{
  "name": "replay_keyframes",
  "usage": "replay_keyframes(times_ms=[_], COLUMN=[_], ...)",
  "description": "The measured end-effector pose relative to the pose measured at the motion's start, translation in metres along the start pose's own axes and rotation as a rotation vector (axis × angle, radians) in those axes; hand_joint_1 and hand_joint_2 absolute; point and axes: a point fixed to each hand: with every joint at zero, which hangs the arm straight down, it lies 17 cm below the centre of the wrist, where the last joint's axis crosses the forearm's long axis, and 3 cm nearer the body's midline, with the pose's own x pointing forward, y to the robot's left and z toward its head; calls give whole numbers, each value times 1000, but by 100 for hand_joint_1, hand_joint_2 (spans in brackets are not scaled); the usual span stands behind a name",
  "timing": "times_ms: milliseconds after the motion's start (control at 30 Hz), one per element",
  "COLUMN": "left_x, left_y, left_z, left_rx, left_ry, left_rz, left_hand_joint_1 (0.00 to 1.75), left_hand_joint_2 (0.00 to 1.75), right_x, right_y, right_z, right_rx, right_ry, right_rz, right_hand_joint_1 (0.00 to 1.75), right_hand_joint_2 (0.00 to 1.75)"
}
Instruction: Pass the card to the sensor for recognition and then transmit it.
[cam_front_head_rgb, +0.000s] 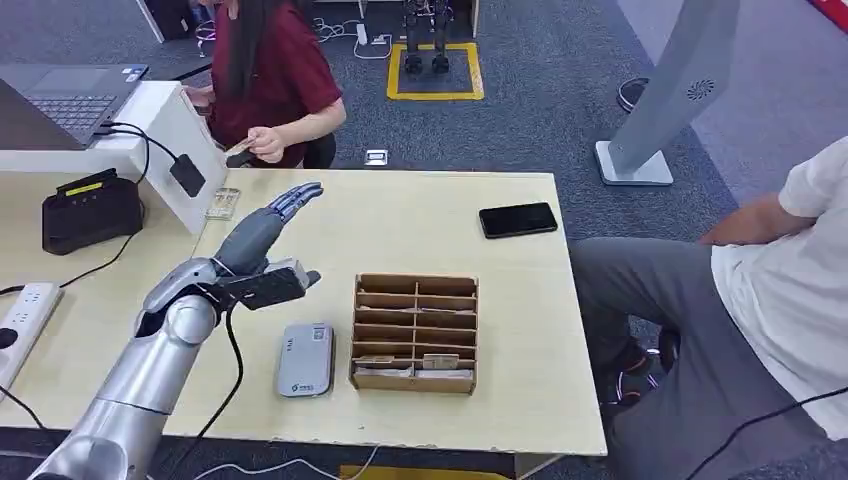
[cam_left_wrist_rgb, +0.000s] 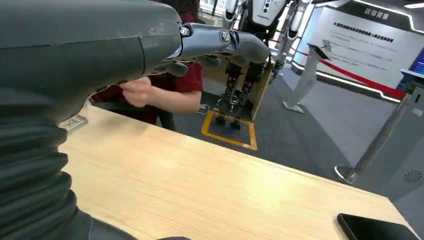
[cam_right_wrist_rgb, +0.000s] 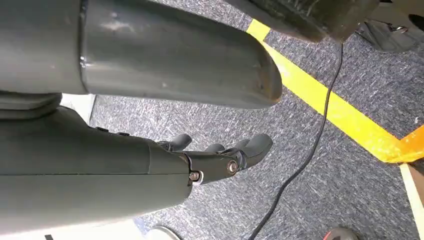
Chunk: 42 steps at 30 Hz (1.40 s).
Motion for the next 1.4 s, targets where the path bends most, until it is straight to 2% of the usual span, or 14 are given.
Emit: replay_keyframes(times_ms=[433,833,933,1067,1400], left_x=[7,79,99,110,107], left_y=[0,-18,-36,-55,-75], left_z=[3,21,44,77,91], left_rx=[-1,2,-34,-44,-70], left_ry=[-20,-175,-234,-250,-217], left_rz=[2,171,191,187,10], left_hand_joint_1=[0,0,0,0,0], left_hand_joint_2=[175,175,175,175,175], right_x=[-1,-5,-5,-8,-9], right_y=[0,-2,-3,0,-1], right_z=[0,0,0,0,0], right_rx=[0,-8,-14,-12,-14], right_ry=[2,27,28,34,41], right_rz=[-1,-9,-31,-43,-41], right_hand_joint_1=[0,0,0,0,0], right_hand_joint_2=[0,0,0,0,0])
